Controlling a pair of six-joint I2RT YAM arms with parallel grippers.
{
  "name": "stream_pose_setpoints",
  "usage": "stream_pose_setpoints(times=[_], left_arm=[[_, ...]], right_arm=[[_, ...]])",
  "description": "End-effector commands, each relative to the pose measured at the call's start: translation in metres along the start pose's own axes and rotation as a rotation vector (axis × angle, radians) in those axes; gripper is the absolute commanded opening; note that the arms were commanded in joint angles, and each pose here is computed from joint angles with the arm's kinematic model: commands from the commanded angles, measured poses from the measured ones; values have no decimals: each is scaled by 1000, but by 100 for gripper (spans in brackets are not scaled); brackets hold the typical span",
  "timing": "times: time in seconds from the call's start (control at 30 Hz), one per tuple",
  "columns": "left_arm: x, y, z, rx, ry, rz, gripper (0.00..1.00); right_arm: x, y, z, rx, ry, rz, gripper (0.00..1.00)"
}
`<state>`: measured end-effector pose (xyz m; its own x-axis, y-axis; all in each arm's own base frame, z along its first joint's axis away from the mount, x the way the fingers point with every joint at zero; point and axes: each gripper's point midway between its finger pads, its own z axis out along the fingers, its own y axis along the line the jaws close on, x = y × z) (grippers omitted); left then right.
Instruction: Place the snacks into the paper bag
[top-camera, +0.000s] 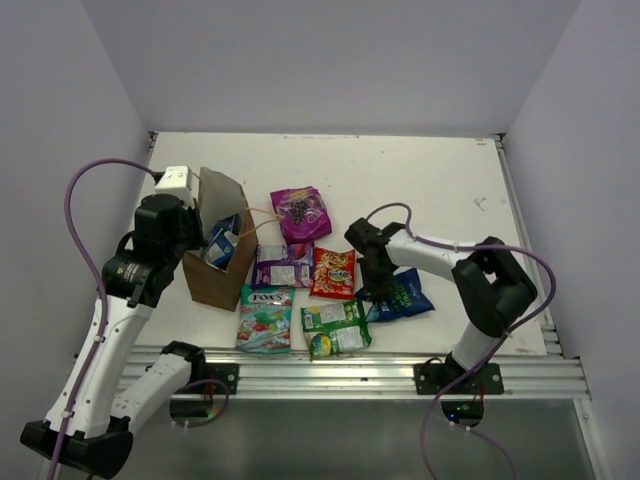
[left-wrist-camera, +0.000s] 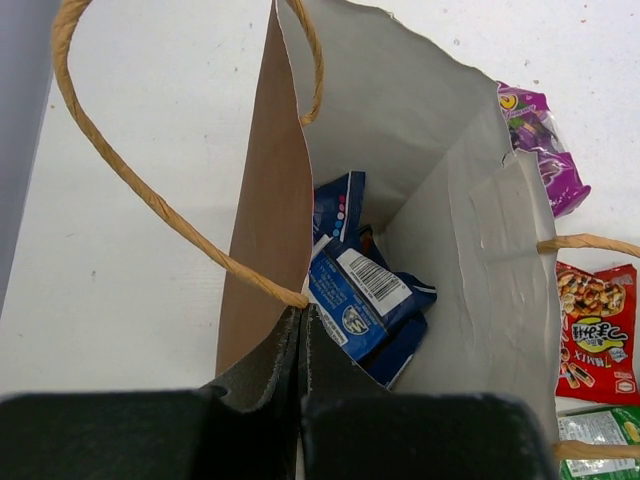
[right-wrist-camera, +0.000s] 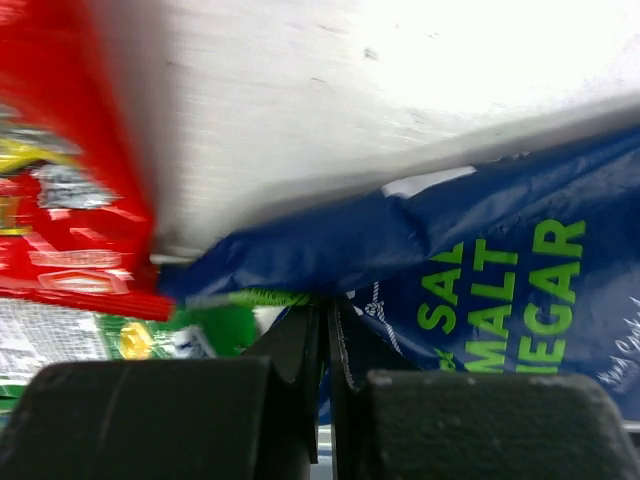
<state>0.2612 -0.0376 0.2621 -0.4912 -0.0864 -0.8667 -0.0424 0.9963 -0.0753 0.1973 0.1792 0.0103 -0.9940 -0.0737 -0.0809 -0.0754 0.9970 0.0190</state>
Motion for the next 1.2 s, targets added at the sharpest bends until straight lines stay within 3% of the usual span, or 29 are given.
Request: stream_pose_setpoints(times=[0.0,0.07,0.1,0.17,0.2,0.27,0.3,0.33,0.43,0.5,0.53,0.6,0.77,1.0,1.03,1.13,1.17], left_arm=[[-9,1,-4,-7,-29,29,0],[-9,0,-4,-1,-27,30,0],[-7,0,-2,-1,-20,29,0],[-7,-1,-1,2,-20,29,0],[-8,-1,-1,2,-21,29,0],[-10,0,-1,-2,-28,27,0],[-11,0,-2,-4,-33,26,0],[-11,0,-1,-6,-32,27,0],[-13,0,-2,-6,-35,27,0],[-14,0,-2,-5,-36,27,0],[-15,0,-2,-5,-38,27,0],[-15,-1,-1,-5,-38,27,0],[-16,-2,-1,0,-41,27,0],[-16,-2,-1,1,-43,25,0],[-16,-1,-1,-2,-46,25,0],[-16,0,-2,-8,-46,25,0],[-16,0,-3,-6,-47,26,0]], right_arm=[[-44,21,-34,60,-203,-83,0],[-76,39,-99,-6,-341,-89,0],[-115,65,-164,-99,-501,-70,0],[-141,90,-222,-193,-608,-109,0],[-163,112,-290,-318,-745,-102,0],[-174,155,-319,-473,-765,-168,0],[-179,170,-366,-592,-847,-173,0],[-185,191,-361,-654,-816,-192,0],[-182,256,-411,-1070,-785,-172,0],[-169,287,-391,-1216,-640,-182,0],[-163,305,-403,-1329,-614,-162,0],[-147,330,-380,-1401,-477,-177,0],[-110,376,-388,-1591,-327,-219,0],[-94,381,-348,-1459,-249,-232,0],[-91,376,-343,-1419,-258,-253,20],[-93,363,-351,-1370,-324,-293,56],[-95,360,-356,-1360,-346,-307,64]])
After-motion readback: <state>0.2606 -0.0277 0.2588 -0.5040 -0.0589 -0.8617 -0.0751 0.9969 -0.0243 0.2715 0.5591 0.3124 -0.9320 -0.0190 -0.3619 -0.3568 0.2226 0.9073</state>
